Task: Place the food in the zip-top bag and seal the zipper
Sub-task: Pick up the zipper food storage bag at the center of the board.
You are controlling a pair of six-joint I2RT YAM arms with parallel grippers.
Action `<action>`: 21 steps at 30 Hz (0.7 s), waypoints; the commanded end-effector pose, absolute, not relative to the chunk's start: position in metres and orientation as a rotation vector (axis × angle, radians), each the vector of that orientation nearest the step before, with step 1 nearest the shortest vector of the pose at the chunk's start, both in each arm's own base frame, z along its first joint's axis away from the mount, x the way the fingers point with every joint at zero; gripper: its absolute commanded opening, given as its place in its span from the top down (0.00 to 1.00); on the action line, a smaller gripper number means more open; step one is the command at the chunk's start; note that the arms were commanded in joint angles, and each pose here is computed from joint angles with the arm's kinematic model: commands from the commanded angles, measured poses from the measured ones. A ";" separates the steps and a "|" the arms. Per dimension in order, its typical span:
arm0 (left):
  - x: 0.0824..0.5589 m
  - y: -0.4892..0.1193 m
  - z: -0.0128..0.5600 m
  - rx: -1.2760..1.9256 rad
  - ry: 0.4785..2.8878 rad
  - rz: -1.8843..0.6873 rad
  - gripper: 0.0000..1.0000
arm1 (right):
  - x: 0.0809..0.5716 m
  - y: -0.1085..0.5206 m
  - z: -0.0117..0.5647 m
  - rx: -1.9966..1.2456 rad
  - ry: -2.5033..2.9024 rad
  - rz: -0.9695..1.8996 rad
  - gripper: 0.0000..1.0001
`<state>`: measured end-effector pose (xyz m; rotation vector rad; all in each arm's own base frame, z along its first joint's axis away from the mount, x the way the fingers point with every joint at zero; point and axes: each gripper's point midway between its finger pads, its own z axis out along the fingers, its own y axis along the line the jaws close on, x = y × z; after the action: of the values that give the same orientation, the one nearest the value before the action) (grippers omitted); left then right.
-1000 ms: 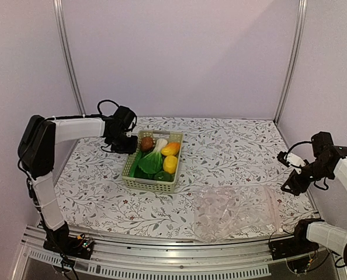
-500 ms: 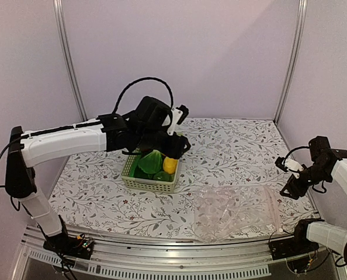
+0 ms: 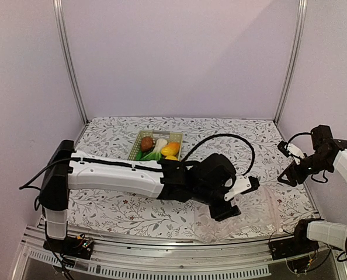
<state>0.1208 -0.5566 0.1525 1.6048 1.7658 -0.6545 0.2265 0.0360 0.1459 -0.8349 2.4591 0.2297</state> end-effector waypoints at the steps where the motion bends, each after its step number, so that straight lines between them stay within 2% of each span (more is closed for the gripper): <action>1: 0.106 -0.581 0.130 1.700 1.716 -0.554 0.32 | 0.230 0.039 0.152 -0.789 2.449 0.264 0.33; 10: 0.090 -0.603 0.083 1.841 1.652 -0.426 0.30 | 0.231 0.039 0.152 -0.779 2.445 0.259 0.31; 14: 0.091 -0.607 0.072 1.853 1.641 -0.383 0.33 | 0.232 0.038 0.150 -0.776 2.451 0.260 0.31; 16: 0.093 -0.609 0.071 1.847 1.638 -0.373 0.40 | 0.232 0.038 0.148 -0.777 2.456 0.261 0.31; 20: 0.098 -0.611 0.071 1.823 1.634 -0.371 0.67 | 0.233 0.037 0.146 -0.778 2.463 0.260 0.31; 21: 0.098 -0.611 0.071 1.819 1.633 -0.378 0.77 | 0.234 0.037 0.146 -0.778 2.463 0.256 0.31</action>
<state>0.0972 -0.6080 0.0712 1.8319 1.6455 -0.3888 0.2296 0.0364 0.1452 -0.7948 2.4703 0.2467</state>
